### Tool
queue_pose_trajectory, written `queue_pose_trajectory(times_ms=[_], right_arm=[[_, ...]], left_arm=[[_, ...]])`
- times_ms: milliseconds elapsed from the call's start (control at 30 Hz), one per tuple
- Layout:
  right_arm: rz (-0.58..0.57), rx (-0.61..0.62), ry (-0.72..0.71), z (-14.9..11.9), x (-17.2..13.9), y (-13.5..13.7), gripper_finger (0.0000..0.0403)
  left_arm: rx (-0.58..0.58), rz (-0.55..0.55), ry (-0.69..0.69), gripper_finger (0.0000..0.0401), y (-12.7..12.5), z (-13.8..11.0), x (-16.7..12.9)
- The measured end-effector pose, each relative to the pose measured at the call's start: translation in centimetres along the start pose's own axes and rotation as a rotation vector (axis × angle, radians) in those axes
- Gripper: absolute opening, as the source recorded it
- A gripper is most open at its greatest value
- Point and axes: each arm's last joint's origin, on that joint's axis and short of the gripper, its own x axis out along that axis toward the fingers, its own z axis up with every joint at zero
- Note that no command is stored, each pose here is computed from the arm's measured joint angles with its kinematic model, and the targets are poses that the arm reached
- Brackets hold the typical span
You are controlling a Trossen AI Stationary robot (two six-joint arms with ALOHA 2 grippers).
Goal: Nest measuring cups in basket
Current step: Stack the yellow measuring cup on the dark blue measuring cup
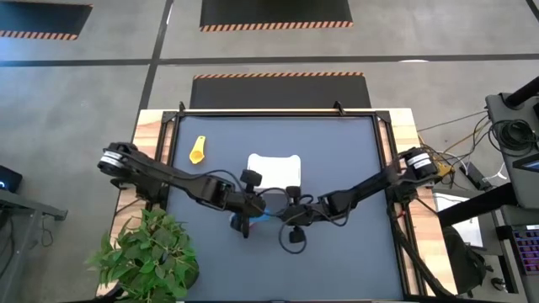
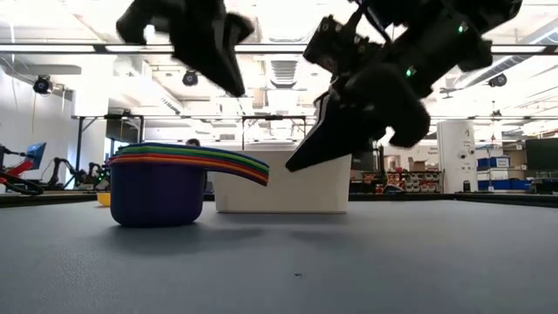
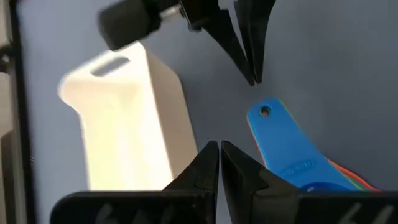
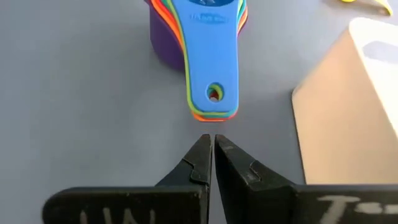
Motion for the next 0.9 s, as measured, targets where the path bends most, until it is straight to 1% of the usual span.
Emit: queue_pose_trajectory(times_ms=[200,367,467,533,633,767,900], right_arm=[[0.024,-0.014,-0.001,0.9,-1.9,0.5,0.0009],[0.047,-0.022,-0.03,1.9,-3.9,1.0,0.0009],[0.063,-0.026,-0.067,2.7,-5.1,1.3,0.0009],[0.073,-0.038,-0.09,3.0,-5.8,1.5,0.0009],[0.085,-0.051,-0.111,3.6,-7.0,1.5,0.0009],[0.088,-0.067,-0.136,4.2,-8.8,1.2,0.0009],[0.086,-0.088,-0.181,5.1,-10.7,0.5,0.0009]], left_arm=[[0.033,0.008,-0.036,0.0,1.9,2.2,-3.9],[0.035,0.02,-0.068,0.0,3.6,3.7,-7.0],[0.012,0.04,-0.065,0.0,4.8,4.0,-8.2],[-0.022,0.072,-0.034,0.0,6.0,3.7,-8.6],[-0.111,0.111,0.049,0.0,8.1,2.7,-8.7],[-0.311,0.15,0.173,0.0,11.2,0.6,-8.2],[-0.509,0.19,0.33,0.0,13.7,-2.3,-7.6]])
